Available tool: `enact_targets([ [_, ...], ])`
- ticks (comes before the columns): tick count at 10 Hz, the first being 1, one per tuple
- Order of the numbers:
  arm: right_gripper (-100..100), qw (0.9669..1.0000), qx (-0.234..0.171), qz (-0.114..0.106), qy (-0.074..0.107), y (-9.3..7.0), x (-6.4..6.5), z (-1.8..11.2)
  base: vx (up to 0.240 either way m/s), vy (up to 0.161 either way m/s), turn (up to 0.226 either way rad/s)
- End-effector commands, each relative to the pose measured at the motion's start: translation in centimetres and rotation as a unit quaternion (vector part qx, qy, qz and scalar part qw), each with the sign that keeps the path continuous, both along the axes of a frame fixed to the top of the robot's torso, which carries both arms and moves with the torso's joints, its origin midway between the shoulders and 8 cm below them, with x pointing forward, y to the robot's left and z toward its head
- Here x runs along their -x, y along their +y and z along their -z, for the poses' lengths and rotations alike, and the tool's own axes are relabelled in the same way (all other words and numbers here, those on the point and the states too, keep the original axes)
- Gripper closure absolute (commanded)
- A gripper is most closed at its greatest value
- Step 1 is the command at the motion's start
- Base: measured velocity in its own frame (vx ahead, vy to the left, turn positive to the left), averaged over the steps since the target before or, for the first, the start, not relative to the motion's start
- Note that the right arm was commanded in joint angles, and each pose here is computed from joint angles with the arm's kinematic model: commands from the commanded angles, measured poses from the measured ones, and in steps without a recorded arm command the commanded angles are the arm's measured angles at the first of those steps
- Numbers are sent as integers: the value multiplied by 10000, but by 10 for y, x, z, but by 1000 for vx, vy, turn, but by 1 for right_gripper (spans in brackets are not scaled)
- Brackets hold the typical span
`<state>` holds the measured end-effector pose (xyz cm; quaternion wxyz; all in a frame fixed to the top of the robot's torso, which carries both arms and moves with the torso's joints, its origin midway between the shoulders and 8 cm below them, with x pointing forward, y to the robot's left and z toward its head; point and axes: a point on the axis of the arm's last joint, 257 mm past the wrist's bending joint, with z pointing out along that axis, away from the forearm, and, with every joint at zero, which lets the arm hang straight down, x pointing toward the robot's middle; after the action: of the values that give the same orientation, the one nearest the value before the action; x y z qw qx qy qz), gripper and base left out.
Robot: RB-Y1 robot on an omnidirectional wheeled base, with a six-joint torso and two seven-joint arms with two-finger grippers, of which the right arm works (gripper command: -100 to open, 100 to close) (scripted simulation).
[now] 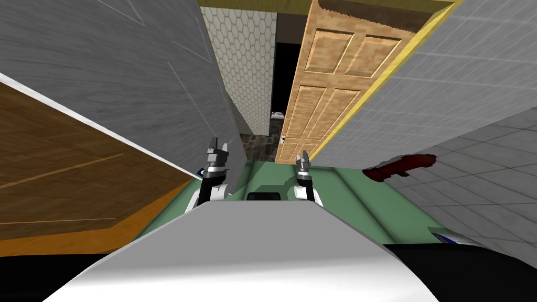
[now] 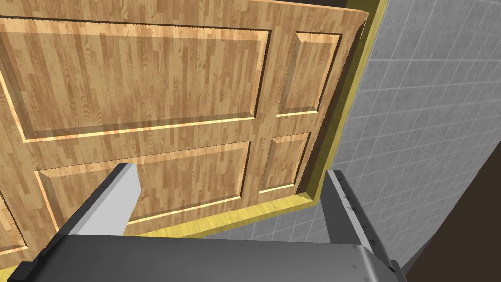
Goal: Pull the door open
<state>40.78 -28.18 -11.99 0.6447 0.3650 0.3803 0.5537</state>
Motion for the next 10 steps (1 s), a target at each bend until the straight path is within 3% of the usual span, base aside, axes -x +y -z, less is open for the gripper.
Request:
enact_targets([
  [1, -100, 10000, -12, -13, 84, -2, -5, 12, 99, -12, 34],
  [10, -100, 9984, -127, -31, 558, -18, -33, 80, 97, -8, 28],
])
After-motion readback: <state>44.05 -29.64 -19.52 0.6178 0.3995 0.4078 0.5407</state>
